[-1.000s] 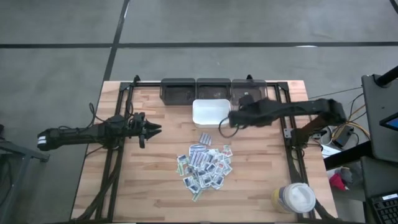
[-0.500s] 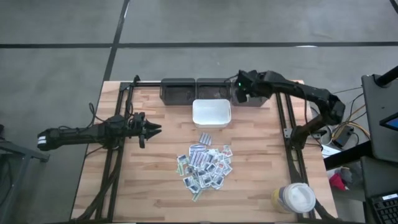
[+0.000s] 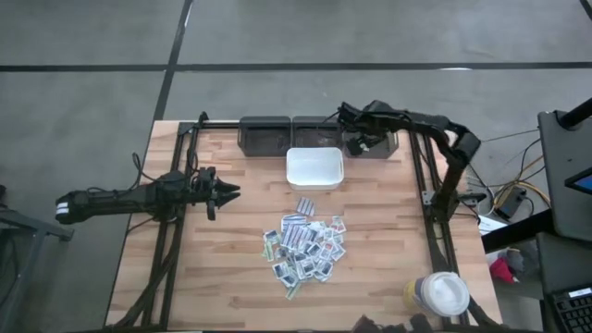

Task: Pick & Place First Aid Supplies
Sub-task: Put the green bandage pack into the right gray bin, then adjust the right gray bin on the table

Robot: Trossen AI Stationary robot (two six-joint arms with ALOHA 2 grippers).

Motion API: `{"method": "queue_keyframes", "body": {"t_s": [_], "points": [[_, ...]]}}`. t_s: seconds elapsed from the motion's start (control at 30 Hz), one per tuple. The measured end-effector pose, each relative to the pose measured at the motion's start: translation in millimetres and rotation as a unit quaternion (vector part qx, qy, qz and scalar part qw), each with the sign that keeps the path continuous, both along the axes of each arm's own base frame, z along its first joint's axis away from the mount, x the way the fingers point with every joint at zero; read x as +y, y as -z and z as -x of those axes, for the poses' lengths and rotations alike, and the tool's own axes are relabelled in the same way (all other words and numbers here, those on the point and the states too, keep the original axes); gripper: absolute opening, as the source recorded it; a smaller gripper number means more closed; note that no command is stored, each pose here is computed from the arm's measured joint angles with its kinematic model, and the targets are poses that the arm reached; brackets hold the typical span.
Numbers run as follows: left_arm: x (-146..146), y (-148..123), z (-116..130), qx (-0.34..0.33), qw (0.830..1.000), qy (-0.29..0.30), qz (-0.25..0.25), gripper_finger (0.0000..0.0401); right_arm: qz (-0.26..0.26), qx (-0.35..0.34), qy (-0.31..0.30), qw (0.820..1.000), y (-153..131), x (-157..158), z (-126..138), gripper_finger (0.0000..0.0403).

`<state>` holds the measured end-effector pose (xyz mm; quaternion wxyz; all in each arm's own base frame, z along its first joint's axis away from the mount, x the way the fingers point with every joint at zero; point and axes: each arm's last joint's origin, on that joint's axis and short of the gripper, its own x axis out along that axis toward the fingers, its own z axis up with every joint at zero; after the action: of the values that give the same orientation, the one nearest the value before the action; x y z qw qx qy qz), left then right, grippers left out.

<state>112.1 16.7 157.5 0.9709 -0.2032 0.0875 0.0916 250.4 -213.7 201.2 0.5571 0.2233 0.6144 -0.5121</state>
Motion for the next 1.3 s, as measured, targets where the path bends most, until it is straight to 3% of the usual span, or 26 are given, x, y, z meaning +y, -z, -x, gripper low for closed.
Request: {"method": "queue_keyframes", "body": {"t_s": [0.33, 0.7, 0.93, 1.1, 1.3], "points": [[0, 0, 0, 0.000, 1.000, -0.001, 0.004, 0.0119, -0.030, 0.039, -0.027, 0.998, 27, -16, -14, 0.0008], [0, 0, 0, 0.000, 1.000, -0.003, 0.004, 0.0119, -0.026, 0.035, -0.027, 0.999, 25, -17, -13, 0.0010], [0, 0, 0, 0.000, 1.000, -0.003, 0.004, 0.0119, -0.018, 0.047, -0.035, 0.998, 23, -20, -10, 0.0053], [0, -2, 0, -0.013, 1.000, -0.002, 0.001, 0.0120, -0.003, 0.044, -0.036, 0.998, 13, -18, -7, 0.0089], [0, -6, -1, -0.030, 0.999, 0.001, -0.024, 0.0119, 0.049, -0.016, 0.000, 0.999, -30, -6, 3, 0.0106]]}}
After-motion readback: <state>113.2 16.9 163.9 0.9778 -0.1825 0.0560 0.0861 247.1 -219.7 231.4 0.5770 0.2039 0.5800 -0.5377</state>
